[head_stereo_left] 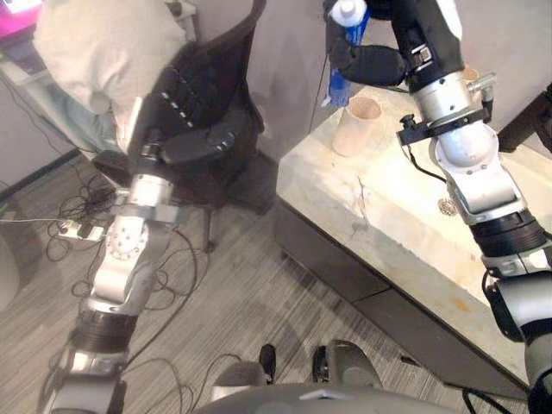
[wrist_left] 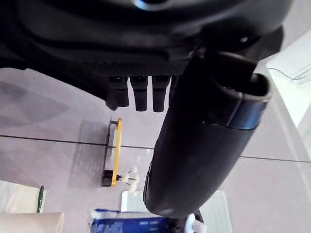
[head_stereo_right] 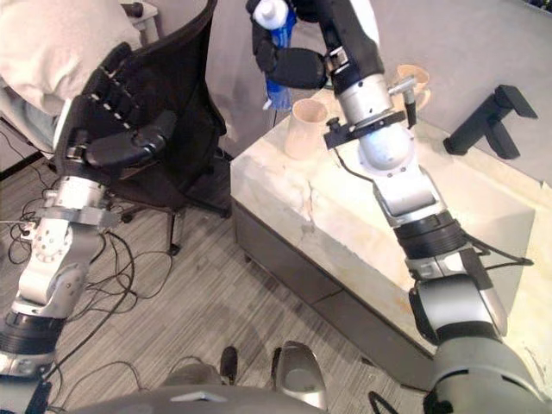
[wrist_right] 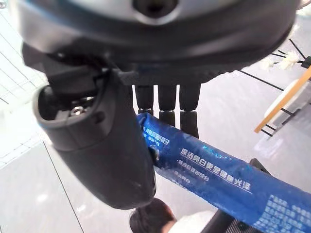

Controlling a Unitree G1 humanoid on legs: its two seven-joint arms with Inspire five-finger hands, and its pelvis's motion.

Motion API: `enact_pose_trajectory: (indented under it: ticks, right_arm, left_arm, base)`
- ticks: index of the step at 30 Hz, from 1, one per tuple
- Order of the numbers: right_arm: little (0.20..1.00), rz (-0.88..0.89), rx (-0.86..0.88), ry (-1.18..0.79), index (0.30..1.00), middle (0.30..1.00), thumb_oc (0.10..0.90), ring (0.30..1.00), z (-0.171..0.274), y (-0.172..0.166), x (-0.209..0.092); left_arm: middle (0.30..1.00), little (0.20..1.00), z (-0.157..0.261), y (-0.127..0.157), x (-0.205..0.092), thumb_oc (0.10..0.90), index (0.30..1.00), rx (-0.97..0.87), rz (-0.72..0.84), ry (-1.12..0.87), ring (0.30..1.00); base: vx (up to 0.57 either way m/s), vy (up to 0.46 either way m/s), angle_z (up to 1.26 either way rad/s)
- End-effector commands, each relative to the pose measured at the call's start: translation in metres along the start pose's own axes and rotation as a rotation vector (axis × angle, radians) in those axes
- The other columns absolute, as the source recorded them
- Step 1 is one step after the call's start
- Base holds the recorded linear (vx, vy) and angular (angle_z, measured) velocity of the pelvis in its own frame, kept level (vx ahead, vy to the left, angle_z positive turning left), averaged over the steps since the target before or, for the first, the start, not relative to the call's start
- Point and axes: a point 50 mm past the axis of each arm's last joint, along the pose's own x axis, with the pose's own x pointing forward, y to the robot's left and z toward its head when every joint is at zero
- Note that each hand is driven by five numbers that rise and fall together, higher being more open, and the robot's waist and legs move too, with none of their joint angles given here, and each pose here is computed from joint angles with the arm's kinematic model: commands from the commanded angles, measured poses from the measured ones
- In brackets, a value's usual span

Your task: Organize the bathroom.

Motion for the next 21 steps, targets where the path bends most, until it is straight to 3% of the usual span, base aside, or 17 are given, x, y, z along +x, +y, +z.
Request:
enact_pose_trajectory:
  ticks: [1, 21]
  right_arm:
    - [0.300, -0.184, 0.010, -0.153, 0.300, 0.300, 0.400, 0.300, 0.031, -0.029, 0.027]
    - [0.300, -0.128, 0.018, -0.208, 0.300, 0.300, 0.400, 0.300, 0.039, -0.025, 0.015]
  left_arm:
    - [0.900, 0.900, 0.018, -0.018, 0.011, 0.800, 0.900, 0.024, -0.074, -0.108, 0.900]
    - [0.900, 0.900, 0.008, -0.010, 0.001, 0.800, 0.900, -0.013, -0.046, -0.050, 0.900]
  base:
    - [0.17, -0.063, 0.20]
    - [0.03, -0.021, -0.10]
